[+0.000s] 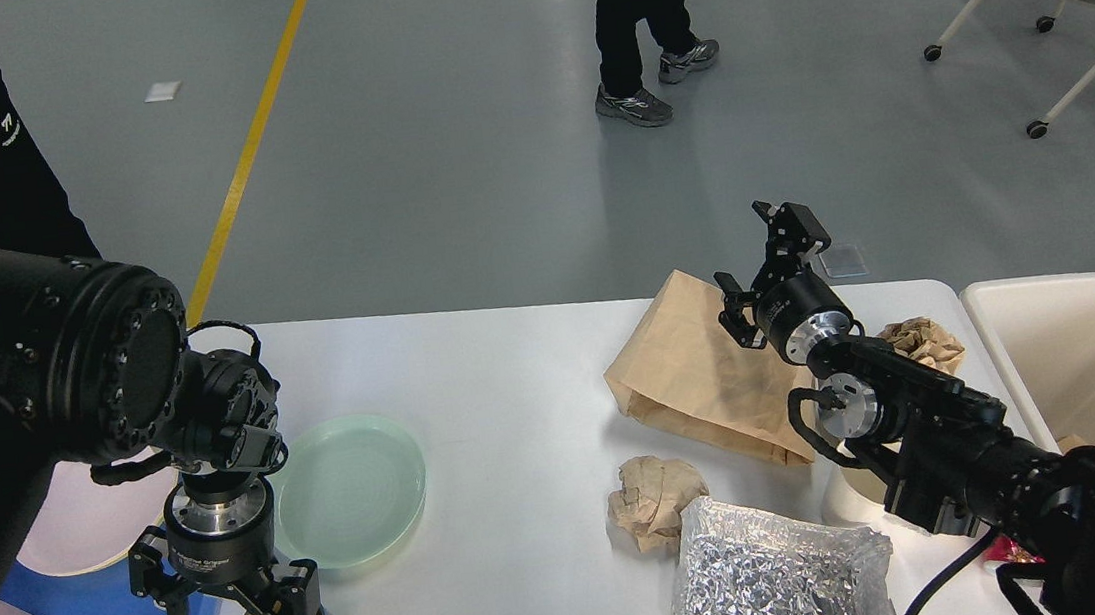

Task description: Tidy desktop

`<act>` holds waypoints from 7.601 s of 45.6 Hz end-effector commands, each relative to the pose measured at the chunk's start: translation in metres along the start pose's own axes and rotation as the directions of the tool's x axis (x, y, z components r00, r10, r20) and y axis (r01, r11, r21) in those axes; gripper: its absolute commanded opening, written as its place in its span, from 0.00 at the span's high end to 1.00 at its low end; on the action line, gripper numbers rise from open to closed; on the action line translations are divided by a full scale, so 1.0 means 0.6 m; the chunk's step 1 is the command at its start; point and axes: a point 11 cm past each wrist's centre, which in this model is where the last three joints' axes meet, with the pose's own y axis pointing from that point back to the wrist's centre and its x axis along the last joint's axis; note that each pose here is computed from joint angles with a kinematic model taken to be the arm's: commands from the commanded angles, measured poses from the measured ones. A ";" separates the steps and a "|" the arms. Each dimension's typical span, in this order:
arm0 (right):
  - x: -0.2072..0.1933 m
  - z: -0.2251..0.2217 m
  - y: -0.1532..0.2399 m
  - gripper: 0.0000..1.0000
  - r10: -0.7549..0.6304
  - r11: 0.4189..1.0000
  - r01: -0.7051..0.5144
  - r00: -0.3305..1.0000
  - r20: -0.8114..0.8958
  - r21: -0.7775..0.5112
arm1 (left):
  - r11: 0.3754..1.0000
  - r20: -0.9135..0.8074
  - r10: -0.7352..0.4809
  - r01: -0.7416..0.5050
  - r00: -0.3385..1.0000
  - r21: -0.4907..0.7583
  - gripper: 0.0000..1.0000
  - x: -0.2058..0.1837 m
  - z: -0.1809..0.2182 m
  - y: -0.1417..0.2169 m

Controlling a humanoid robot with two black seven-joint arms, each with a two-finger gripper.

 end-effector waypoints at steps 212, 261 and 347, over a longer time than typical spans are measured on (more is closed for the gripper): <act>0.000 0.000 0.000 0.00 0.000 1.000 0.000 1.000 0.000 0.000 | 0.991 -0.446 -0.013 -0.047 0.895 -0.123 0.49 0.004 -0.278 -0.087; 0.000 0.000 0.000 0.00 0.000 1.000 0.000 1.000 0.000 0.000 | 0.919 -0.133 0.395 -0.392 0.909 0.047 0.04 0.117 -0.107 0.313; 0.000 0.000 0.000 0.00 0.000 1.000 0.000 1.000 0.000 0.000 | 0.936 -0.017 0.351 -0.352 0.936 -0.018 0.07 0.167 0.044 0.099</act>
